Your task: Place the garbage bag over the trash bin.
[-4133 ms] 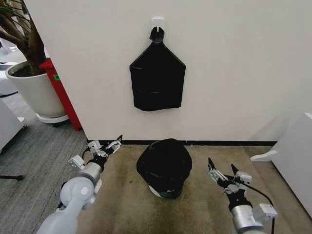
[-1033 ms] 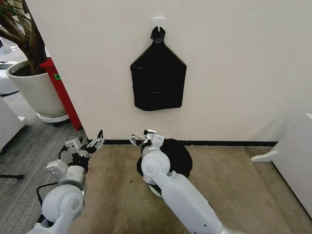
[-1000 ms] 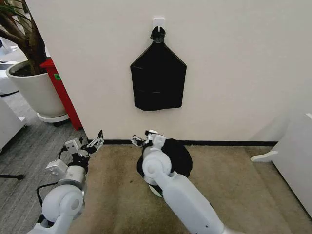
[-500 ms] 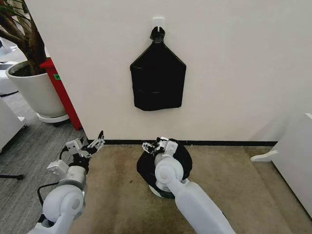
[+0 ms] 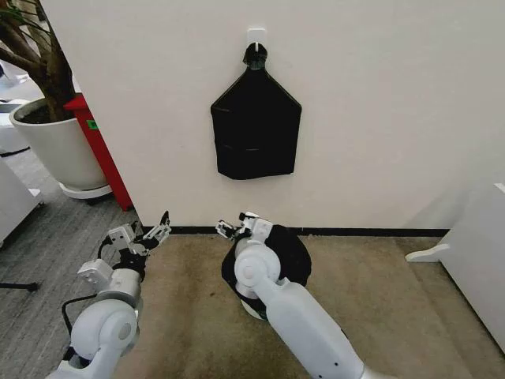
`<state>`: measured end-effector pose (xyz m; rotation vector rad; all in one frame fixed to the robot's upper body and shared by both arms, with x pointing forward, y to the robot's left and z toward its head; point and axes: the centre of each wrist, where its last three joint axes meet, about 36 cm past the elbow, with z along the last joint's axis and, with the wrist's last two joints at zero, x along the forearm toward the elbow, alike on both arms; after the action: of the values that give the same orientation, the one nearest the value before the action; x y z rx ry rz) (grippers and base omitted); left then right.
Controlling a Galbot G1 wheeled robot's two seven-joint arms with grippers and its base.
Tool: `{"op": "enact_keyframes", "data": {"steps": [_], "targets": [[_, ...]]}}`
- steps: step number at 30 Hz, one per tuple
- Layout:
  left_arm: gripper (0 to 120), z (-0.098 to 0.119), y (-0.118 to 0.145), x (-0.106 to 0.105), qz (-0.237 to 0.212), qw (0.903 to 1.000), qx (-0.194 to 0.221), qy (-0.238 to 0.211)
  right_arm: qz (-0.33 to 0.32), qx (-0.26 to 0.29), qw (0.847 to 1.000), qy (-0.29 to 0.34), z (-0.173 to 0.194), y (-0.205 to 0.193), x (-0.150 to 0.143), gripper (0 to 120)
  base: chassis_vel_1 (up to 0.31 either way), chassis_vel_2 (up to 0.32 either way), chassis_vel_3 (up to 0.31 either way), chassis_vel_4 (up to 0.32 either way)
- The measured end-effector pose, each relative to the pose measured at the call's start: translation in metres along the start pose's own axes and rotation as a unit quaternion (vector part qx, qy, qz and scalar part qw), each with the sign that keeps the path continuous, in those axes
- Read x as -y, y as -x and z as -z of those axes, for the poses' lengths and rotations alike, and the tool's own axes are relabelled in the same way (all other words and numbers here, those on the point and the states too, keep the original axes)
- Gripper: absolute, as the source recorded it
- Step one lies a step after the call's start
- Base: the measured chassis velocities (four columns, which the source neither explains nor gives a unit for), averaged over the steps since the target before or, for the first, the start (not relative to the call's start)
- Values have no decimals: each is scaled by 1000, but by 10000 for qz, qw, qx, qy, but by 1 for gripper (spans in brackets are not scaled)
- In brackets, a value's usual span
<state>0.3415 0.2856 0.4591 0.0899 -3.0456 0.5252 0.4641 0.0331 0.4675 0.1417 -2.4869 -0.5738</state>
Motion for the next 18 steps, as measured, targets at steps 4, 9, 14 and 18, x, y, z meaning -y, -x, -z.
{"op": "enact_keyframes", "data": {"steps": [4,9,14,18], "targets": [[100,-1,0,-1,12,10000,15,-13,-135,26,9999,-32,0,1,7,100,0,0,0,0],[100,-5,2,-3,29,10000,6,-36,-246,157,9995,-129,3,-14,27,100,0,0,0,0],[100,-6,4,-6,22,10000,-10,-4,-291,83,9994,-156,1,-21,43,100,0,0,0,0],[100,-4,4,-6,5,10000,-7,23,-347,-60,9994,59,0,-10,48,100,0,0,0,0]]}}
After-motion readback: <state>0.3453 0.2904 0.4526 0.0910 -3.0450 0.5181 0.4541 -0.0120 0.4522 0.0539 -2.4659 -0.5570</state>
